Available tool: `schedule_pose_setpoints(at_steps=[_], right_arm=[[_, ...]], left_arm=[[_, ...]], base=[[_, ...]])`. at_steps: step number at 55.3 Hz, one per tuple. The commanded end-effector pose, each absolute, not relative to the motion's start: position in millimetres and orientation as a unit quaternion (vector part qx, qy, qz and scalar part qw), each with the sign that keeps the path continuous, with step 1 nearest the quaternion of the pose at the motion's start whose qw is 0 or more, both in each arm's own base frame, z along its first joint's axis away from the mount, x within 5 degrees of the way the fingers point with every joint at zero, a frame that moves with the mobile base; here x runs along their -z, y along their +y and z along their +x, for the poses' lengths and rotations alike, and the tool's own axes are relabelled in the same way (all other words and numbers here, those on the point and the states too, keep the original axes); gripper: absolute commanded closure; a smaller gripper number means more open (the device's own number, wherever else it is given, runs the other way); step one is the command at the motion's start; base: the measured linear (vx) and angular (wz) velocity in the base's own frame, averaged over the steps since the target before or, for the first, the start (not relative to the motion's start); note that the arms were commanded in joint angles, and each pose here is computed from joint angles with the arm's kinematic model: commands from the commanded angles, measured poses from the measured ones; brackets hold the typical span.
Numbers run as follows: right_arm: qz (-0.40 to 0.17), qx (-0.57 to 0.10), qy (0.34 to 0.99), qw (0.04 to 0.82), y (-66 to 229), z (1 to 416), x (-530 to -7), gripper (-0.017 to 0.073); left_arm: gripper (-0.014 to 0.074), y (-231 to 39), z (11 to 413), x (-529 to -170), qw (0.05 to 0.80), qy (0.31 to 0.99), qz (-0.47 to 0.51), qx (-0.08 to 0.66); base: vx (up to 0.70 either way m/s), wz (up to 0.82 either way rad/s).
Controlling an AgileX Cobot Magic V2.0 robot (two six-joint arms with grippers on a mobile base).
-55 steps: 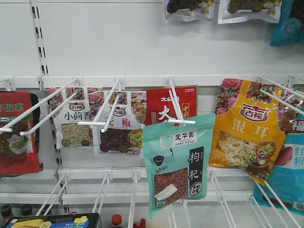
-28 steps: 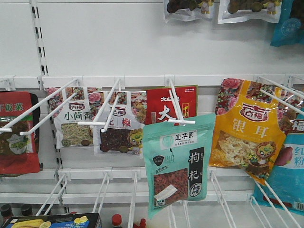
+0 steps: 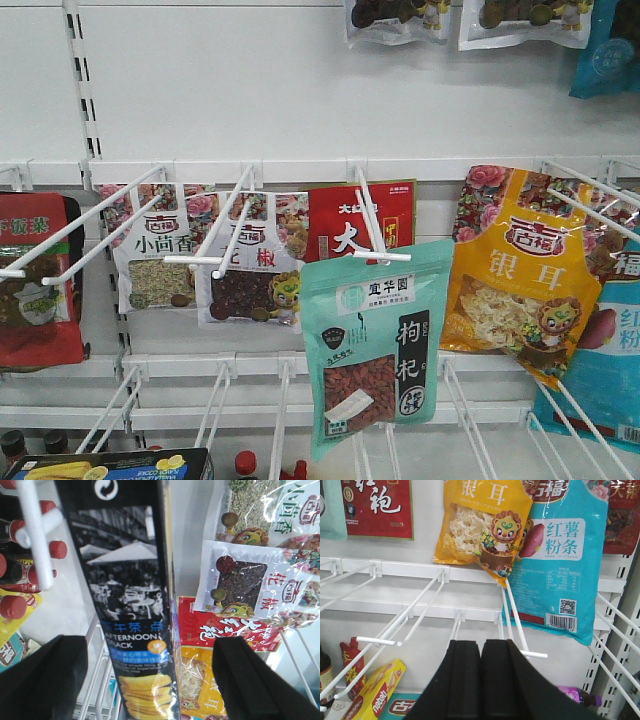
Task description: Pick snacks and fruit into basket
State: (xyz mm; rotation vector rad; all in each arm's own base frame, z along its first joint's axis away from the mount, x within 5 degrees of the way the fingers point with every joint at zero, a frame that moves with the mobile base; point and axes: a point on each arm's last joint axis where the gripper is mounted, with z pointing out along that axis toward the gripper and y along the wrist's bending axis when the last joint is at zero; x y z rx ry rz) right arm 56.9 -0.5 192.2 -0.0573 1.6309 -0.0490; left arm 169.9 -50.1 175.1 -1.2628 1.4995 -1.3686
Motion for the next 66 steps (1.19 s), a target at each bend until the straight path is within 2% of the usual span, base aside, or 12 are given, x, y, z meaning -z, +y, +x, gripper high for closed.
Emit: schedule_pose_setpoints(at_steps=[1,48,56,66], right_arm=[[-0.035,0.023,0.697,0.716,0.7,56.5,-198.2,0.0568],[-0.035,0.023,0.697,0.716,0.7,56.5,-198.2,0.0568],[-0.035,0.023,0.697,0.716,0.7,56.5,-198.2,0.0568],[-0.035,0.023,0.697,0.716,0.7,56.5,-198.2,0.0568]], left_arm=[[-0.0001,-52.9,176.6,-190.6,0.393,0.548,-0.463,0.576],[0.0004,-55.5,189.7,-176.3,0.411,0.513,-0.451,0.604],[0.0052,-55.4,189.9,-175.8,0.408,0.512,-0.454,0.605],[0.0223,-53.0,190.5,-175.7,0.414,0.504,-0.463,0.600]], base=[[0.00,0.00],[0.00,0.00],[0.00,0.00],[0.00,0.00]])
